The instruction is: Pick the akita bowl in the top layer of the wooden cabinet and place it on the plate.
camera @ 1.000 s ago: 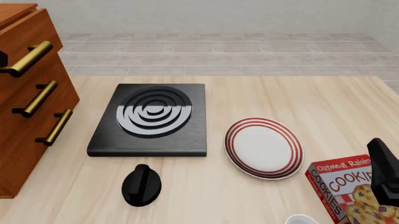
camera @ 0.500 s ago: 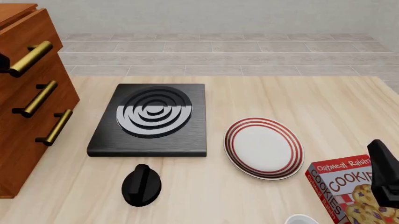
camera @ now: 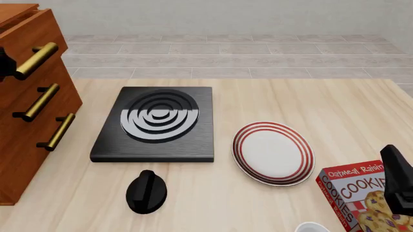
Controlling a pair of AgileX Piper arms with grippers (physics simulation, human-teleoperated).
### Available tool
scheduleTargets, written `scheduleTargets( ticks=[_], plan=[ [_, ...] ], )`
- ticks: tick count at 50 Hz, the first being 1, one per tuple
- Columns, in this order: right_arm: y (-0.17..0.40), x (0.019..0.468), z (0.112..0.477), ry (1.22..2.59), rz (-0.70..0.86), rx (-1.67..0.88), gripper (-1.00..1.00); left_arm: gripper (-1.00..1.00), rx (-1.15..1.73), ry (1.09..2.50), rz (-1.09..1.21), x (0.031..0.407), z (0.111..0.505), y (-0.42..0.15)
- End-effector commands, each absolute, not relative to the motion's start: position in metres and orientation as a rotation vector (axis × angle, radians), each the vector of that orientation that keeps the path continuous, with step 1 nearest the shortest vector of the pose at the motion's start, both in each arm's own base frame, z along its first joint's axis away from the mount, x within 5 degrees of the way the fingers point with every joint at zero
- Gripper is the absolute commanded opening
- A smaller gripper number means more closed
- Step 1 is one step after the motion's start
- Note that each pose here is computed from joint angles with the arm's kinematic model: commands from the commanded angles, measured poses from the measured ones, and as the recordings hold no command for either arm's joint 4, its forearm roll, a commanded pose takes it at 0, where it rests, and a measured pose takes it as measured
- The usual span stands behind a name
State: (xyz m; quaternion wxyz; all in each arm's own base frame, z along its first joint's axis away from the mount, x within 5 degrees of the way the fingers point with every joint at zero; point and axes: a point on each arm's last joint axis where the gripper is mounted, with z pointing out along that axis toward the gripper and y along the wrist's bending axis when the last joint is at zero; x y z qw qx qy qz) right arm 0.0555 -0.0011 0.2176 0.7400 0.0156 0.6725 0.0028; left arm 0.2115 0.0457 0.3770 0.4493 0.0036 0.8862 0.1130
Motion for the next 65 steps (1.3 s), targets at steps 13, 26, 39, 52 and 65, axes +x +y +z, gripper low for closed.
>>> scheduleTargets(
  ticks=[13,26,39,52,65],
  plan=[
    [-0.001,0.056,0.218,1.473,0.005,0.04,1.0,1.0,0.059,2.29,0.148,0.222,0.359,0.026],
    [-0.001,0.055,0.218,1.471,0.004,0.042,1.0,1.0,0.083,2.293,0.114,0.224,0.364,0.017],
    [-0.002,0.056,0.218,1.469,0.004,0.047,1.0,1.0,0.108,2.295,0.1,0.226,0.365,0.011],
    [-0.002,0.056,0.218,1.467,0.003,0.05,1.0,1.0,0.127,2.296,0.069,0.226,0.368,0.003],
    [-0.002,0.055,0.218,1.467,0.004,0.052,1.0,1.0,0.155,2.289,0.042,0.225,0.372,-0.006]
  ],
)
